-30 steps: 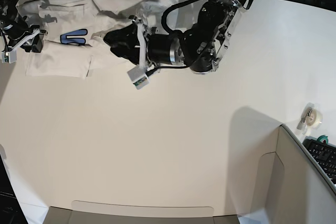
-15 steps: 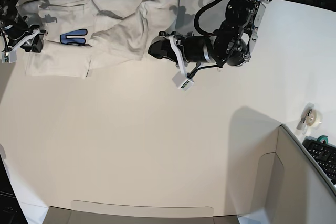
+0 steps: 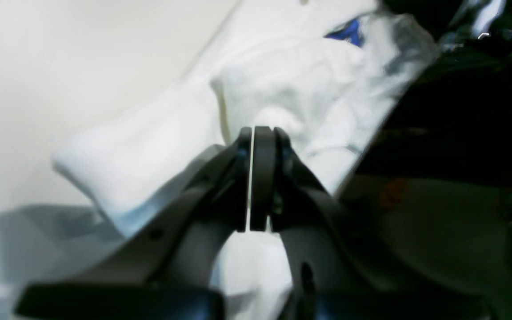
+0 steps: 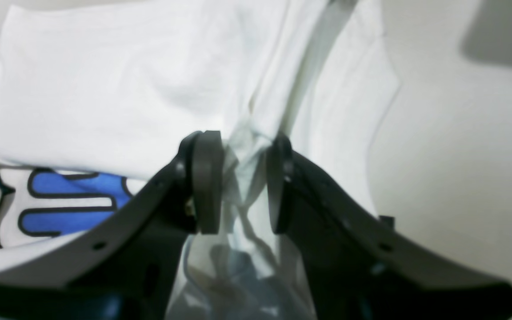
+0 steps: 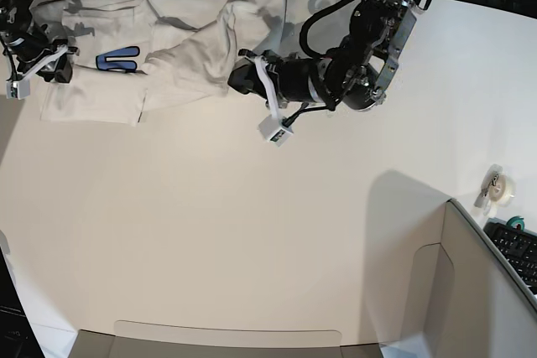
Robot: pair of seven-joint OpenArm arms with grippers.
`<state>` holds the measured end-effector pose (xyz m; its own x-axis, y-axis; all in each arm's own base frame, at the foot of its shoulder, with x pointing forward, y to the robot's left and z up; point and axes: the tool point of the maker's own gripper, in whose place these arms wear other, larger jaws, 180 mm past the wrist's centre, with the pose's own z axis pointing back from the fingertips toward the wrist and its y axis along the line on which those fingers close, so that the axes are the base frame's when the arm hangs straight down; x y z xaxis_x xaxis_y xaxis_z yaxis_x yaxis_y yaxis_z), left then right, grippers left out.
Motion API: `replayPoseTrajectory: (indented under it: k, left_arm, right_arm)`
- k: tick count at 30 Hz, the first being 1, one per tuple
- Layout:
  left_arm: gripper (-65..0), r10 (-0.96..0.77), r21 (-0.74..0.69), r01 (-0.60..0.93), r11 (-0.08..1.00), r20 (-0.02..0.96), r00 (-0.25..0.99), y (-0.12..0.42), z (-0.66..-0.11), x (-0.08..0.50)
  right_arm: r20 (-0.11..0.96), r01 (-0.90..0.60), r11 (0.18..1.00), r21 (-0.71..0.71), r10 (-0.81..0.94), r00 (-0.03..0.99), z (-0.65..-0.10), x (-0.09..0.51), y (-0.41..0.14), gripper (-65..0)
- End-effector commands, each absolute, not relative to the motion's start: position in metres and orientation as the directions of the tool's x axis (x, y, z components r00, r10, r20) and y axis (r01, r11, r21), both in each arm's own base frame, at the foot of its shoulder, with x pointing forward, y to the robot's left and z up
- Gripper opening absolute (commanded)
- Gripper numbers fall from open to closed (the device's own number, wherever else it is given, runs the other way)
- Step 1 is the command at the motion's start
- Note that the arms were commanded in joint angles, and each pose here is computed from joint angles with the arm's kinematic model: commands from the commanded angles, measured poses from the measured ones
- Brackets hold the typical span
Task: Layout the t-shirt on the table in an organized manner, then fold the t-shirt properly
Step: 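Fold the strip end with the left gripper toward the right gripper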
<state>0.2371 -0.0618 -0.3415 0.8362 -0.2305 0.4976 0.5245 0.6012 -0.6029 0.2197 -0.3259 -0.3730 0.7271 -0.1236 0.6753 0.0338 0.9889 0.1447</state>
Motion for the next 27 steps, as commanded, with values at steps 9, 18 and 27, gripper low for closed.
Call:
replayPoseTrajectory:
  k: [9,18,27]
  left_arm:
    - [-65.0,-0.306,-0.513,0.580,0.633,0.522,0.796,-0.069,-0.353,0.238]
    - [-65.0,-0.305,-0.488,0.593,0.640,0.548,0.779,-0.065,-0.346,0.252]
    - [-65.0,-0.345,-0.399,0.607,0.687,0.556,0.756,-0.057,-0.356,0.257]
  right_arm:
    - [0.704,0.017,0.993,0.119,-0.096,0.703,-0.361,0.226,-0.332,-47.5]
    - [0.708,0.016,0.993,0.116,-0.094,0.700,-0.359,0.228,-0.333,-47.5]
    - [0.707,0.016,0.993,0.116,-0.094,0.701,-0.359,0.228,-0.332,-47.5]
